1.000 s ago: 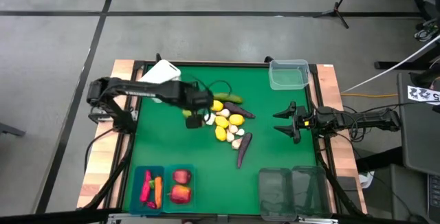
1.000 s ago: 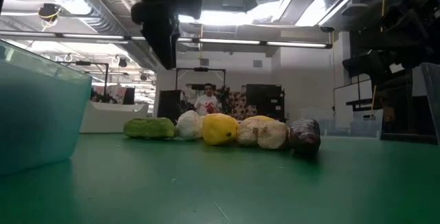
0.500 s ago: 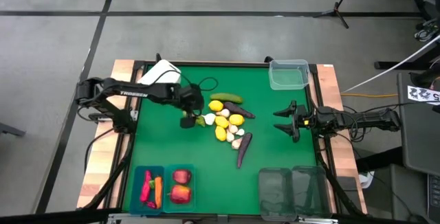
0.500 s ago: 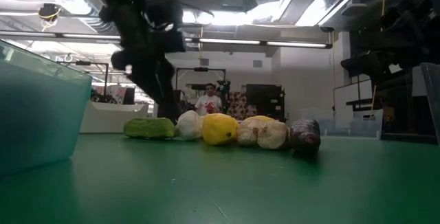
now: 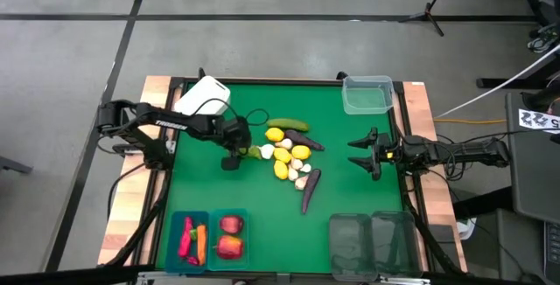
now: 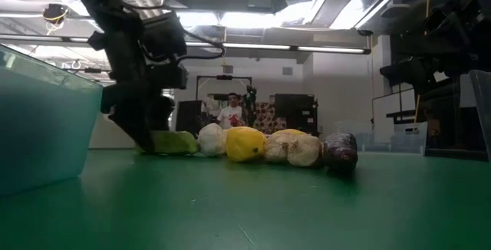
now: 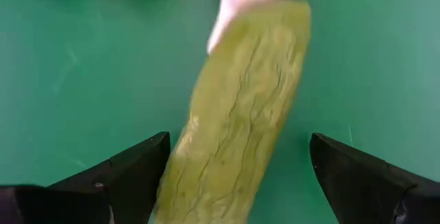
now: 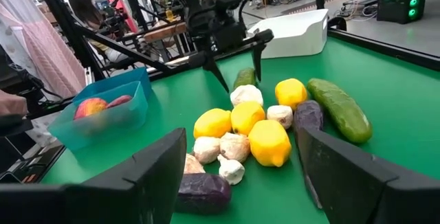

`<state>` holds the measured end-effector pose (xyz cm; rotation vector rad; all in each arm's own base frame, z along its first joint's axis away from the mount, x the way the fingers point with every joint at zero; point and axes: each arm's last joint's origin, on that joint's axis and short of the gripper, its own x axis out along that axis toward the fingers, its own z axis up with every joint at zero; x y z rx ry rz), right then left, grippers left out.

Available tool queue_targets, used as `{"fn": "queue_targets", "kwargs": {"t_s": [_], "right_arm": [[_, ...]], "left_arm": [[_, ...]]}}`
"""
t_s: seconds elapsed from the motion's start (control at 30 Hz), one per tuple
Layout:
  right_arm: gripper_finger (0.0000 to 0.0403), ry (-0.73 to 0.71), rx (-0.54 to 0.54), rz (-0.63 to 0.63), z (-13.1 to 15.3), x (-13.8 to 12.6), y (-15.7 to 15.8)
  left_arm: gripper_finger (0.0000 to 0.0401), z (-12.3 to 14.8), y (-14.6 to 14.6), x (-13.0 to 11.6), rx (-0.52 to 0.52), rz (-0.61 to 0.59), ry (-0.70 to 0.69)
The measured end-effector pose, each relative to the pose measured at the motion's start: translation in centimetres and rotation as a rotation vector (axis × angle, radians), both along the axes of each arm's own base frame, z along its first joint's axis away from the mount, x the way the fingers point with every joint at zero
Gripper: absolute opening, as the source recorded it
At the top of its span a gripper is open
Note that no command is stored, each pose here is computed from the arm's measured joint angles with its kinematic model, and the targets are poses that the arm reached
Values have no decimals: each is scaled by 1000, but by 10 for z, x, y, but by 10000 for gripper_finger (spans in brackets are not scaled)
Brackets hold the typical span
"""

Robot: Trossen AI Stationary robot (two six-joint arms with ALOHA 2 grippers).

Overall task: Sort produce into baskets
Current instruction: Put the cucumber into the right black bin

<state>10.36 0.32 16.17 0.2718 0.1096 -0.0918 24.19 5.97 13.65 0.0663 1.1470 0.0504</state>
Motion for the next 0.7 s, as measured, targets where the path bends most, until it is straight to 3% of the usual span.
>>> {"fn": "queue_targets", "kwargs": {"t_s": [0.7], "right_arm": [[280, -19, -1, -6, 2, 0, 0]], "left_arm": [[205, 1, -9, 5, -110, 236, -66]]}}
